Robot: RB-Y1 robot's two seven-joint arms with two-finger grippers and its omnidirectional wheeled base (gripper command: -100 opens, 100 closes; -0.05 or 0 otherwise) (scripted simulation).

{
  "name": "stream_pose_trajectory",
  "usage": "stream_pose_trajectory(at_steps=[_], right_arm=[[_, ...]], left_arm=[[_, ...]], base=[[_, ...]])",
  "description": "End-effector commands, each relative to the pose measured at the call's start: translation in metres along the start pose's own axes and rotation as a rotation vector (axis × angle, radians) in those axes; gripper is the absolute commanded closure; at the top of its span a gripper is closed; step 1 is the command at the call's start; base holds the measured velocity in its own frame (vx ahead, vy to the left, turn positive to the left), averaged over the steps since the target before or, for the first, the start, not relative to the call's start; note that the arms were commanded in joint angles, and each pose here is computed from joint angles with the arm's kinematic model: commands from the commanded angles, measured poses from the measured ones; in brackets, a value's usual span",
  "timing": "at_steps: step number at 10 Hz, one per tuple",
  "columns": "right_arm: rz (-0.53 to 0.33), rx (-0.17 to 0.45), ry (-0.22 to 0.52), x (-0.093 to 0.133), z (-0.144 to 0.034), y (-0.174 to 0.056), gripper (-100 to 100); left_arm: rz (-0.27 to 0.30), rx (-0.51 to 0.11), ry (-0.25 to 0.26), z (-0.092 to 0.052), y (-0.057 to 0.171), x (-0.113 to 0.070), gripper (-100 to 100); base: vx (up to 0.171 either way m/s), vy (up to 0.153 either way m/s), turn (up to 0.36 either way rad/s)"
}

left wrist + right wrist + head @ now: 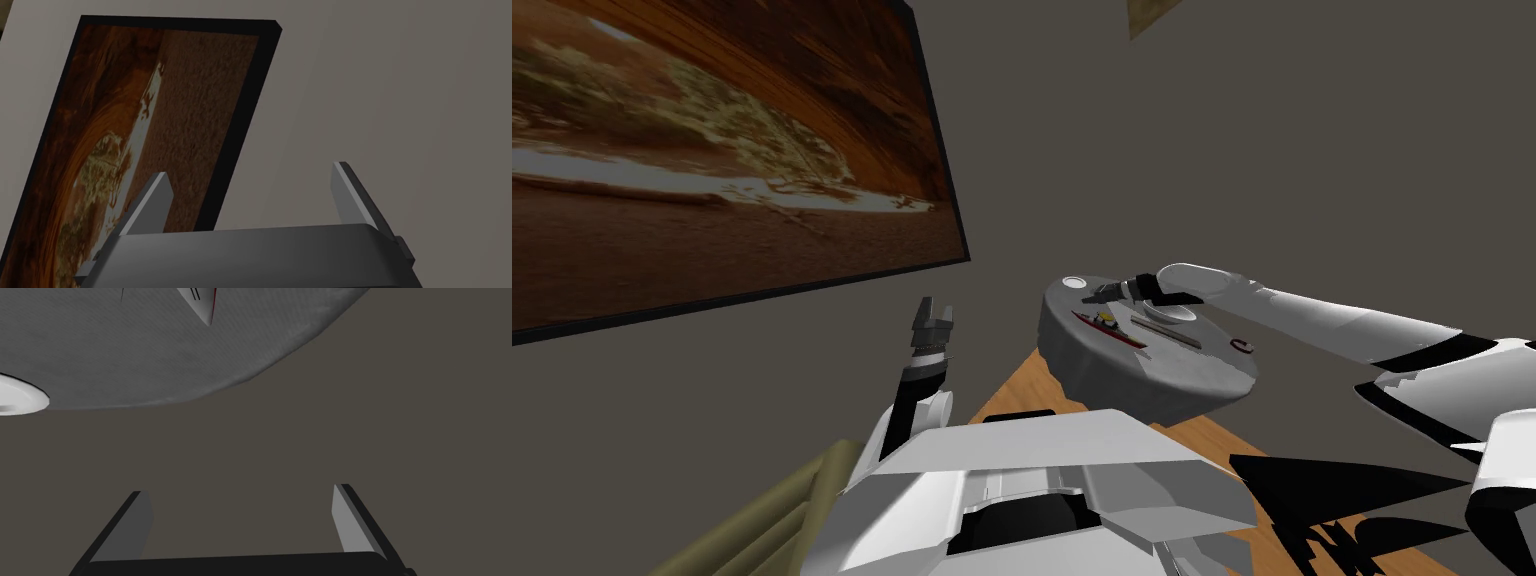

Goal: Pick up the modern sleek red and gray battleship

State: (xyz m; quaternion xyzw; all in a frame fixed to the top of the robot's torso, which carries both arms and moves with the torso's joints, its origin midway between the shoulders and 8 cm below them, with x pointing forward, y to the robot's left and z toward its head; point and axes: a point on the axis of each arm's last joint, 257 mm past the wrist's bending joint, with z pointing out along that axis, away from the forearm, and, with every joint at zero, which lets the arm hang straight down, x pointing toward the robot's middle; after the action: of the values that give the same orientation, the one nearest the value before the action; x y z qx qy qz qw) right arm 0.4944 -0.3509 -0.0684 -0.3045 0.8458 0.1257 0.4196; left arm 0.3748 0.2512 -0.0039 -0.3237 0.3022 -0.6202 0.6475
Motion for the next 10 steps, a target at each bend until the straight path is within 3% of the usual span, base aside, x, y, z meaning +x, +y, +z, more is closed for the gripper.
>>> stream_pose_trajectory(at_steps=[1, 3, 5, 6, 10], right_arm=[[0.011, 0.035, 0.063, 0.019, -0.004, -0.012, -100], [0.015, 0.066, 0.118, 0.036, -0.008, -0.021, -100], [0.037, 0.11, 0.213, 0.066, -0.015, -0.034, -100], [0.035, 0.114, 0.215, 0.066, -0.016, -0.035, -100], [0.07, 0.17, 0.366, 0.119, -0.026, -0.048, -100]], left_arm=[[0.0, 0.0, 0.0, 0.0, 0.0, 0.0, 0], [0.0, 0.0, 0.0, 0.0, 0.0, 0.0, 0], [0.0, 0.0, 0.0, 0.0, 0.0, 0.0, 0], [0.0, 0.0, 0.0, 0.0, 0.0, 0.0, 0], [0.0, 0.0, 0.0, 0.0, 0.0, 0.0, 0]], base=[[-0.027, -0.035, 0.131], [-0.038, -0.049, 0.137], [-0.043, -0.043, 0.141], [-0.044, -0.036, 0.036], [-0.052, -0.034, 0.112]])
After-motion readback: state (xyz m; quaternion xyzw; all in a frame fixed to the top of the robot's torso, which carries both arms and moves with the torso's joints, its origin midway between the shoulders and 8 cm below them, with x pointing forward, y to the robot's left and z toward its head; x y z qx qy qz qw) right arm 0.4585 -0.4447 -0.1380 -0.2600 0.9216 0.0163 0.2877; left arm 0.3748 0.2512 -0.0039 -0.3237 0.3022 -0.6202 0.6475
